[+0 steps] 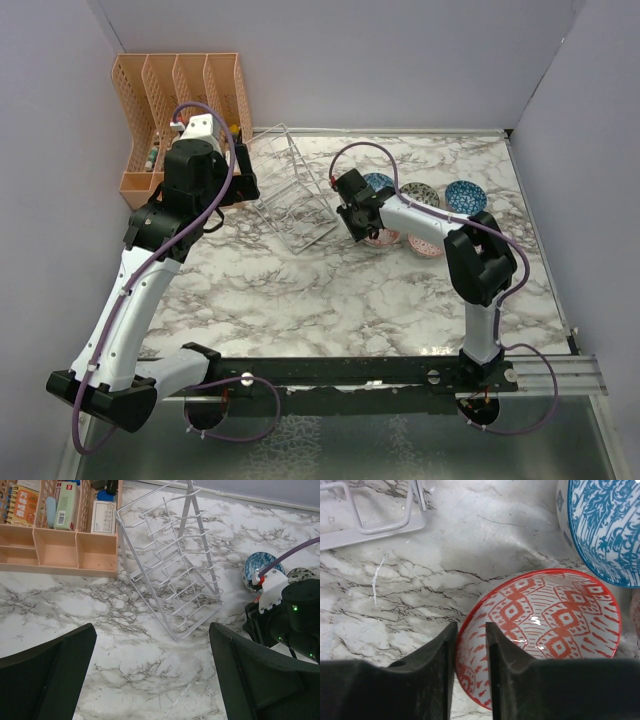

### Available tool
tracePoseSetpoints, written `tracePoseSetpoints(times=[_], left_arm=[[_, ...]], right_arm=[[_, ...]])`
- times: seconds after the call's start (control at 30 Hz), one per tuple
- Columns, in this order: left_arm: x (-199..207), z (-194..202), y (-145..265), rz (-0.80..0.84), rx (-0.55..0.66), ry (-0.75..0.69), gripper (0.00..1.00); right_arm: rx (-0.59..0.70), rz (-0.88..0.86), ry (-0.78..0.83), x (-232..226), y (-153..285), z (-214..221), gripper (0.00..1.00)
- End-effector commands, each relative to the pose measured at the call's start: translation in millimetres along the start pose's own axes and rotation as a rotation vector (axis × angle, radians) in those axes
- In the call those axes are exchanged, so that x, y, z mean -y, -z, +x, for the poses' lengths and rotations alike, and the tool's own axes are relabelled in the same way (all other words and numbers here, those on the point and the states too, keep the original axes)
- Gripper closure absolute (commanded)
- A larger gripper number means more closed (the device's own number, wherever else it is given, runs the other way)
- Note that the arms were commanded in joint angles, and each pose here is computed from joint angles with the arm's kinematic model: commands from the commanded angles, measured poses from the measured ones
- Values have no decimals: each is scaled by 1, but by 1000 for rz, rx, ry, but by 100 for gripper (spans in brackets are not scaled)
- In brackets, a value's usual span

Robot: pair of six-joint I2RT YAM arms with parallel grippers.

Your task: Load the bowls into the dish rack

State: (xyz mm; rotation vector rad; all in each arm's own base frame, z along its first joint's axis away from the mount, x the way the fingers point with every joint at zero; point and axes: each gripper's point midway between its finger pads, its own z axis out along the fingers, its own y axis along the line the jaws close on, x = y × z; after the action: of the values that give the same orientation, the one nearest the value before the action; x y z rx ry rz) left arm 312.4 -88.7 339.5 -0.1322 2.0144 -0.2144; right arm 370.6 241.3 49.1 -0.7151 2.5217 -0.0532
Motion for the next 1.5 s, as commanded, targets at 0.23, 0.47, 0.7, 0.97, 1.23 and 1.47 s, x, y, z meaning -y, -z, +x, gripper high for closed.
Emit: tracePoseSetpoints(times=[0.23,0.47,0.7,0.97,1.23,1.47], left_arm=[[-7,-4,10,-32,25,18,1],[-6,-6,14,-25,16,12,1],[14,-14,24,68,-37,6,1],[25,-16,41,127,-78,18,1],[29,-8,65,183,-85,70,1],[27,4,77,210,-103,58,1]], right_arm=[[90,40,-107,4,30,-19,99],[296,-187,-294,-20,105,-66,99],[593,-500,-666,-41,178,-96,99],[865,-687,-984,-47,207,-130,99],[978,-764,-1166,-100,199,-162,99],[1074,-803,-1284,-98,186,-177,99]])
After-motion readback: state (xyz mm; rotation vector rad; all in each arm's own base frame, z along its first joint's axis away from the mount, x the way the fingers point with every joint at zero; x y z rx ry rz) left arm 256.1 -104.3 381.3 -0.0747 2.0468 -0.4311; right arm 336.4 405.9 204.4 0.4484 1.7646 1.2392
